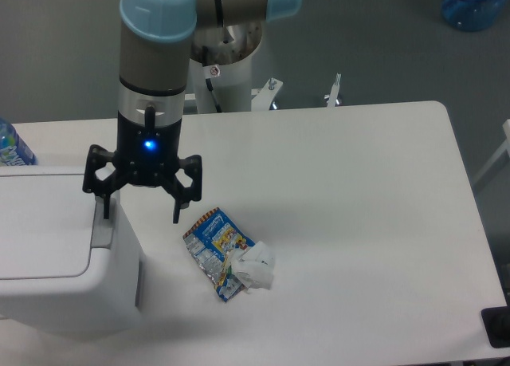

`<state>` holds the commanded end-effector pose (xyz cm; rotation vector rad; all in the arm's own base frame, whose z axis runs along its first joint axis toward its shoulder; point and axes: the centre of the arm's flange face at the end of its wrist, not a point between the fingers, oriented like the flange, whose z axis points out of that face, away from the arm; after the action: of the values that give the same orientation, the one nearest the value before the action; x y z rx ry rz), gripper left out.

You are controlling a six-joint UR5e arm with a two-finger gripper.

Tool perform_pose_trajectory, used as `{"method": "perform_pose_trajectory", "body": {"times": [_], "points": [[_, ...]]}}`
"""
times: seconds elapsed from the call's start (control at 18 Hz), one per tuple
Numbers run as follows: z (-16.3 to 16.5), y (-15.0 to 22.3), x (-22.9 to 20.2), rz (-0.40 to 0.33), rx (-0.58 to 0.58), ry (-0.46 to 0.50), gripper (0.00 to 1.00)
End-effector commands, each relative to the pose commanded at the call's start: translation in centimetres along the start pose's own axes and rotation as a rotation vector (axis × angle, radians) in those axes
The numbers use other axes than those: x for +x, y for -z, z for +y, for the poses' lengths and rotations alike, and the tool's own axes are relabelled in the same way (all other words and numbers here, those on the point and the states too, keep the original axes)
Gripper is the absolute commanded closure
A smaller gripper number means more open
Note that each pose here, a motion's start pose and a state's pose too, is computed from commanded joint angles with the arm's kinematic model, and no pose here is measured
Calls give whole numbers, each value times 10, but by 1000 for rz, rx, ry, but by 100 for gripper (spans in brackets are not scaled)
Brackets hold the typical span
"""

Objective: Open the trash can
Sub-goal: 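Press down on the lid edge with the gripper to pop it open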

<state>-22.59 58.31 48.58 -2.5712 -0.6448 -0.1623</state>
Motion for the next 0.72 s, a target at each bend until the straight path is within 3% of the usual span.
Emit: {"method": "perform_pose_trajectory", "body": {"times": [0.72], "points": [[-1,-5,-2,-1,-6,-9,0]]}}
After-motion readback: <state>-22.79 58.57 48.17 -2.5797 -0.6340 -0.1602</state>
